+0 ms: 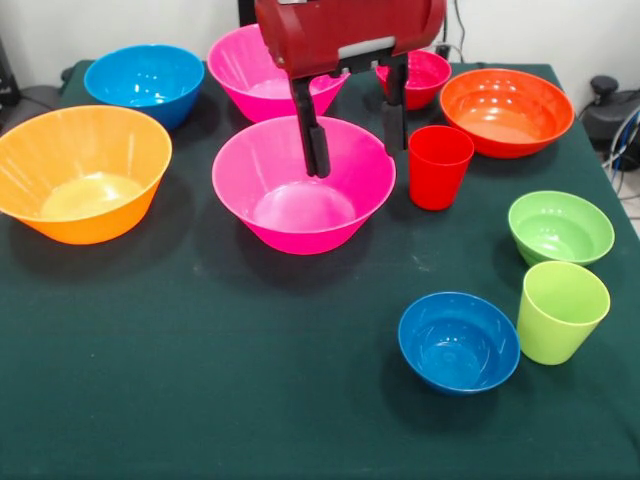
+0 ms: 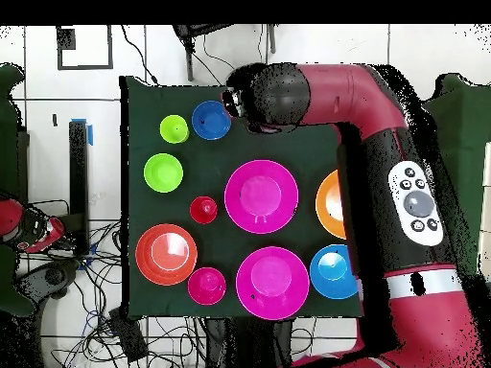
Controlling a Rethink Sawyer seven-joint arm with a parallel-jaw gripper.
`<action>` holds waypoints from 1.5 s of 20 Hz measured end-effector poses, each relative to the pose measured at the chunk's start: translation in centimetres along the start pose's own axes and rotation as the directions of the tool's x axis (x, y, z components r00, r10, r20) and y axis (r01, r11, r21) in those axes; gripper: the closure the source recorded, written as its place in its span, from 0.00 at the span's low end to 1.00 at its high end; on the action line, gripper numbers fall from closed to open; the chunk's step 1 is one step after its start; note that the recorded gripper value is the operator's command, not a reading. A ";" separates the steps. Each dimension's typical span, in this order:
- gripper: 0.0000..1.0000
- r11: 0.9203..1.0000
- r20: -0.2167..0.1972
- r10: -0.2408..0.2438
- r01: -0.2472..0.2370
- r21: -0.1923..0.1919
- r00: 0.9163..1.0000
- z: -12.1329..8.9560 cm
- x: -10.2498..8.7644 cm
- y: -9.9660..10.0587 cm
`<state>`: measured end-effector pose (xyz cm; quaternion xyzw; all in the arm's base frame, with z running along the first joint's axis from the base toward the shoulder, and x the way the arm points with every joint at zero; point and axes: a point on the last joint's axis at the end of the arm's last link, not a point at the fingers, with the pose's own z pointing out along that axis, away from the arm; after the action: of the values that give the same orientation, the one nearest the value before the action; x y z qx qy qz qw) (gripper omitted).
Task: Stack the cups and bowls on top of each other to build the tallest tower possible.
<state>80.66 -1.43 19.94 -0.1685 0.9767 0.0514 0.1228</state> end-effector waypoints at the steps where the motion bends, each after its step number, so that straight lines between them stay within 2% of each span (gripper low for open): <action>1: 0.00 1.000 0.001 -0.001 0.001 -0.001 1.000 0.0 0.0 0.1; 11: 0.00 1.000 0.009 -0.012 0.012 -0.010 1.000 -0.1 -0.6 1.0; 30: 0.00 1.000 0.009 -0.017 0.017 -0.012 1.000 -0.1 -0.7 1.3</action>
<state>80.87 0.04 20.26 -0.1772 0.9743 0.0570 0.1266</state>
